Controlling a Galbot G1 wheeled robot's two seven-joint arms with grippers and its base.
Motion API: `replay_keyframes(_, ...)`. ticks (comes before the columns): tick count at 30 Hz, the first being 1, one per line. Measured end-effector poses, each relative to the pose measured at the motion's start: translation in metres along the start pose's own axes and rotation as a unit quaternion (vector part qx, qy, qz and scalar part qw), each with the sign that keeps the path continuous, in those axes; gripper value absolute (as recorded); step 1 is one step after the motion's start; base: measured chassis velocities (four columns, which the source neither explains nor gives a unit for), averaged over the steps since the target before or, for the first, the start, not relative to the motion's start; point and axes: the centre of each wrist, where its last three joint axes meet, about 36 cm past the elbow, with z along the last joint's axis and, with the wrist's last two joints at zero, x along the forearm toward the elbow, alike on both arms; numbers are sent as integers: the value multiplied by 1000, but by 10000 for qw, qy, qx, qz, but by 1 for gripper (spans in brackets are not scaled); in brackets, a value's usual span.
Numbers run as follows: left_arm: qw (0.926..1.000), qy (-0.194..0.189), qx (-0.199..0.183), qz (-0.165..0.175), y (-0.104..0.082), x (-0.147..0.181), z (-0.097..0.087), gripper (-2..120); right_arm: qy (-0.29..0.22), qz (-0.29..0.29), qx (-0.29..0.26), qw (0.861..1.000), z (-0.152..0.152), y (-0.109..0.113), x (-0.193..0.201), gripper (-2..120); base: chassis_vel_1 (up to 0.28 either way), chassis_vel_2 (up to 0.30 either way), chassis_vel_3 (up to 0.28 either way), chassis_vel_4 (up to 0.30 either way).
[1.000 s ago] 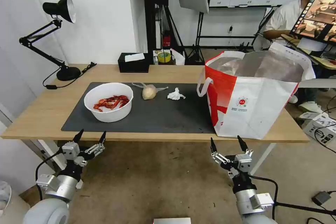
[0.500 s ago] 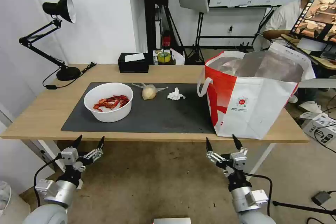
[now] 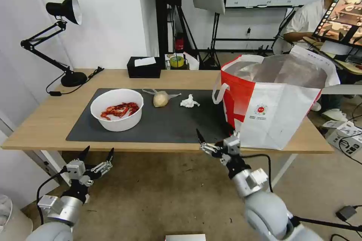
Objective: Pick up the trash from the table and place it into the takeout bag.
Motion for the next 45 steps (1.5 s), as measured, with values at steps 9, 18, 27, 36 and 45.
replay_keyframes(9, 9999, 3, -102, -26, 10, -1, -7, 100, 299, -134, -20, 9995, -8, 14, -74, 100, 0, 0, 0, 0)
replay_keyframes(18, 9999, 100, -66, -34, 9, -2, 2, 100, 1014, 715, -29, 9923, -24, 31, -160, 100, 0, 0, 0, 0)
replay_keyframes(27, 9999, 119, -44, -19, 8, -6, 7, 100, 1769, 1637, 55, 9705, -14, 35, -224, 100, 0, 0, 0, 0)
replay_keyframes(36, 9999, 108, -44, -50, 8, -6, 10, 100, 2144, 2174, 116, 9522, 8, 40, -275, 100, 0, 0, 0, 0)
replay_keyframes(45, 10000, 39, -30, -36, 7, -11, 9, 100, 2363, 2353, 172, 9426, 18, 41, -300, 100, 0, 0, 0, 0)
